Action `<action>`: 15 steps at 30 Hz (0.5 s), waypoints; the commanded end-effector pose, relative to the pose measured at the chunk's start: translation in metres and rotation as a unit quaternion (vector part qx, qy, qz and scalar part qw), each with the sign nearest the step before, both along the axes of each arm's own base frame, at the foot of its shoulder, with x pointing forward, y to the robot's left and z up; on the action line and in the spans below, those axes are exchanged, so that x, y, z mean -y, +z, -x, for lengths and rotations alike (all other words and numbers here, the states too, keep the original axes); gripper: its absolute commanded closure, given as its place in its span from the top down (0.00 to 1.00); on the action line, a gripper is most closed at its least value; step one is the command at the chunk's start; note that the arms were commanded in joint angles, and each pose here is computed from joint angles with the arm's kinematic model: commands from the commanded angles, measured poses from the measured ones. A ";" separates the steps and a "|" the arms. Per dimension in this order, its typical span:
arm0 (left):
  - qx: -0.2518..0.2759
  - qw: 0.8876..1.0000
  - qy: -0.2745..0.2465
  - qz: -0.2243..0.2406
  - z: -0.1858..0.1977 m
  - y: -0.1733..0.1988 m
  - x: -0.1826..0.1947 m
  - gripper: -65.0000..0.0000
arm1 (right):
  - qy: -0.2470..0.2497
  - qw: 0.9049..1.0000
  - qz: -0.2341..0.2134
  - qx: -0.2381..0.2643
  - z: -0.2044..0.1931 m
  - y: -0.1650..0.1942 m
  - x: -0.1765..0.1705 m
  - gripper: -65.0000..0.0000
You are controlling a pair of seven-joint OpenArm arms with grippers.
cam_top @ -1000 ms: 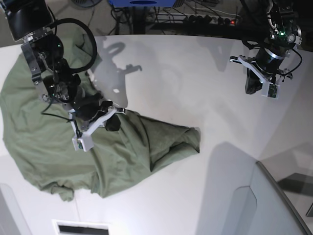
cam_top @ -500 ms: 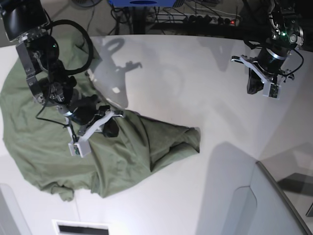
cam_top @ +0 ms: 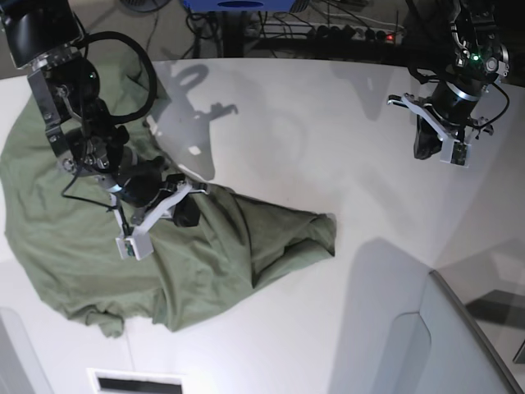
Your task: Layout the t-shirt on the table in an organized manner, then fold the t-shirt properly
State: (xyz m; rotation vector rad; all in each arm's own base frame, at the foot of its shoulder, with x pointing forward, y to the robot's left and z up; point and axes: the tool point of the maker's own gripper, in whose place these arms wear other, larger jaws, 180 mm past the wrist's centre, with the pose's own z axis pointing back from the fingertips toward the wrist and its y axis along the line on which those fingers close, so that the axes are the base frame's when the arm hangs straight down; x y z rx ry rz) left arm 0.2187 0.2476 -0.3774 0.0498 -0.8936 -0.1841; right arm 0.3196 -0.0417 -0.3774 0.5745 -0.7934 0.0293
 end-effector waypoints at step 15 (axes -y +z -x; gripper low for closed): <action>0.025 1.000 -0.003 -0.006 -0.008 0.014 -0.003 0.00 | -0.003 0.999 -0.014 0.034 -0.014 0.022 -0.001 0.02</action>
